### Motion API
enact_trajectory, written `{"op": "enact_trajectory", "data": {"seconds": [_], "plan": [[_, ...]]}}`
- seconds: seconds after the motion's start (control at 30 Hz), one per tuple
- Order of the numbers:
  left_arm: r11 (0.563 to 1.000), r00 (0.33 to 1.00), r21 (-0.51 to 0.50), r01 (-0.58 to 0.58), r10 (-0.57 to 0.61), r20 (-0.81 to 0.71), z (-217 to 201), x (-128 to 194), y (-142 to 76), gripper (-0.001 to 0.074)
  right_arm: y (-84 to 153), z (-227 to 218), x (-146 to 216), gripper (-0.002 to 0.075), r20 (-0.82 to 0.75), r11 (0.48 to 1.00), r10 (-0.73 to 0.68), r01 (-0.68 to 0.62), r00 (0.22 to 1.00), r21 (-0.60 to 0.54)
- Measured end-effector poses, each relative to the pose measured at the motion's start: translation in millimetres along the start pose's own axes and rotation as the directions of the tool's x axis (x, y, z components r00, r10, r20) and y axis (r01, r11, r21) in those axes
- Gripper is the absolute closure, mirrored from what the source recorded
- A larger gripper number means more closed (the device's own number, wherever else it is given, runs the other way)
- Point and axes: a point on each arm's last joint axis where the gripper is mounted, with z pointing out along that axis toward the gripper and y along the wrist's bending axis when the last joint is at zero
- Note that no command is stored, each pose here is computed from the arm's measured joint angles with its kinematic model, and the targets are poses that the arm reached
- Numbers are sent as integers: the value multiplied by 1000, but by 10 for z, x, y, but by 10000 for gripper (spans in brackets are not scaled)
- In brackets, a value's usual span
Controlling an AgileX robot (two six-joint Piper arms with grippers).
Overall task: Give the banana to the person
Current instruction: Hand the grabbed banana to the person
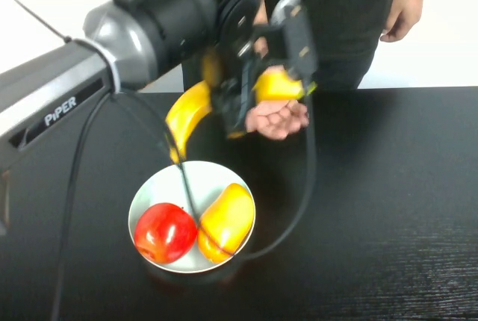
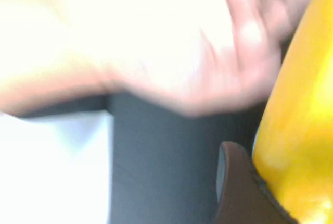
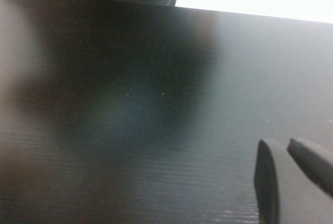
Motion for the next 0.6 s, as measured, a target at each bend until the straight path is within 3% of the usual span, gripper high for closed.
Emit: {"op": "enact_trajectory", "data": {"seconds": [0.2, 0.6], "plan": [[993, 993, -118, 4, 11, 120, -384, -292, 152, 460, 0, 0, 0, 733, 0, 1000, 0, 0, 1000, 0], [995, 996, -97, -28, 36, 82, 150, -409, 131, 460, 0, 0, 0, 733, 0, 1000, 0, 0, 1000, 0]]}}
